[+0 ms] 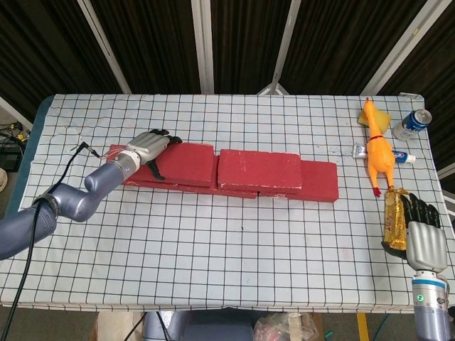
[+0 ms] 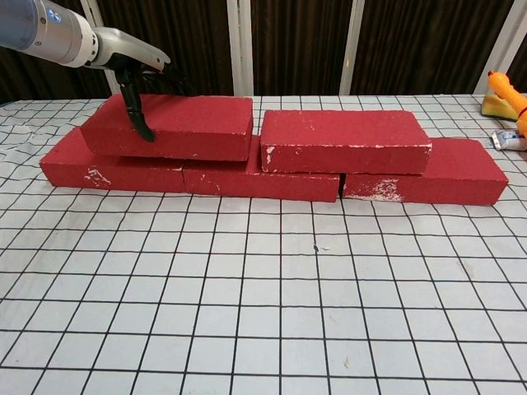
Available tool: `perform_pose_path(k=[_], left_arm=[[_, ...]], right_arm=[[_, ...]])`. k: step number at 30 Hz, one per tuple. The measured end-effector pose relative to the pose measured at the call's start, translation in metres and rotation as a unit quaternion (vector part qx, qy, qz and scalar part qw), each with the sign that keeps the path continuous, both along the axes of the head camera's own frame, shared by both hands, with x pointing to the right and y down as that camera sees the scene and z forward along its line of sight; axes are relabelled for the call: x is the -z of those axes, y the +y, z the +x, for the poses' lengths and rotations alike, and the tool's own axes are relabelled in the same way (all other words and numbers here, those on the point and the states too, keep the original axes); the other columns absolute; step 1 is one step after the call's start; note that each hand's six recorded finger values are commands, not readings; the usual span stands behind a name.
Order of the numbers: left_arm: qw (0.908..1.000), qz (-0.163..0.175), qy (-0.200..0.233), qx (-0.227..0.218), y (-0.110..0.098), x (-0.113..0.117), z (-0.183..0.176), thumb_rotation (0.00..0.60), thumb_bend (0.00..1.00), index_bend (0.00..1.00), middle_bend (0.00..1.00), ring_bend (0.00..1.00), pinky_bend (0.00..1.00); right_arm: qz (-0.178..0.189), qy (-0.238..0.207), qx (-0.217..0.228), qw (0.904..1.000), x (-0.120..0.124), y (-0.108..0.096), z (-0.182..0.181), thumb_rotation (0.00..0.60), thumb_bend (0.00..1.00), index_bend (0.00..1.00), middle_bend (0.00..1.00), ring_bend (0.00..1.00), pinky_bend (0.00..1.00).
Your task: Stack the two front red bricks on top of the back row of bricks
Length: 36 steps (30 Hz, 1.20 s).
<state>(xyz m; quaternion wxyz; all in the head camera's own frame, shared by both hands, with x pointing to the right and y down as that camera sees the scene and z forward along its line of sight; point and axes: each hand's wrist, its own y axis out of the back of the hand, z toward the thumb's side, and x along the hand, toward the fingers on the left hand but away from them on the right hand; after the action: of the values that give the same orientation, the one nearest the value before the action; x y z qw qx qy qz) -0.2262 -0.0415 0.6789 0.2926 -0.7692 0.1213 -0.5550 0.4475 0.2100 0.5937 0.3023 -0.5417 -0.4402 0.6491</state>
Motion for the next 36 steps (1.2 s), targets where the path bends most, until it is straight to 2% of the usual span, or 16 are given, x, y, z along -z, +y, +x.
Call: perform_pose_path(k=[36], left_arm=[[1.0, -0.002, 0.002, 0.0, 0.002, -0.007, 0.014, 0.6, 0.01, 0.28, 0.24, 0.0, 0.0]], right_arm=[[0.001, -0.002, -0.005, 1.0, 0.003, -0.001, 0.003, 0.6, 0.16, 0.05, 0.0, 0.0, 0.0]])
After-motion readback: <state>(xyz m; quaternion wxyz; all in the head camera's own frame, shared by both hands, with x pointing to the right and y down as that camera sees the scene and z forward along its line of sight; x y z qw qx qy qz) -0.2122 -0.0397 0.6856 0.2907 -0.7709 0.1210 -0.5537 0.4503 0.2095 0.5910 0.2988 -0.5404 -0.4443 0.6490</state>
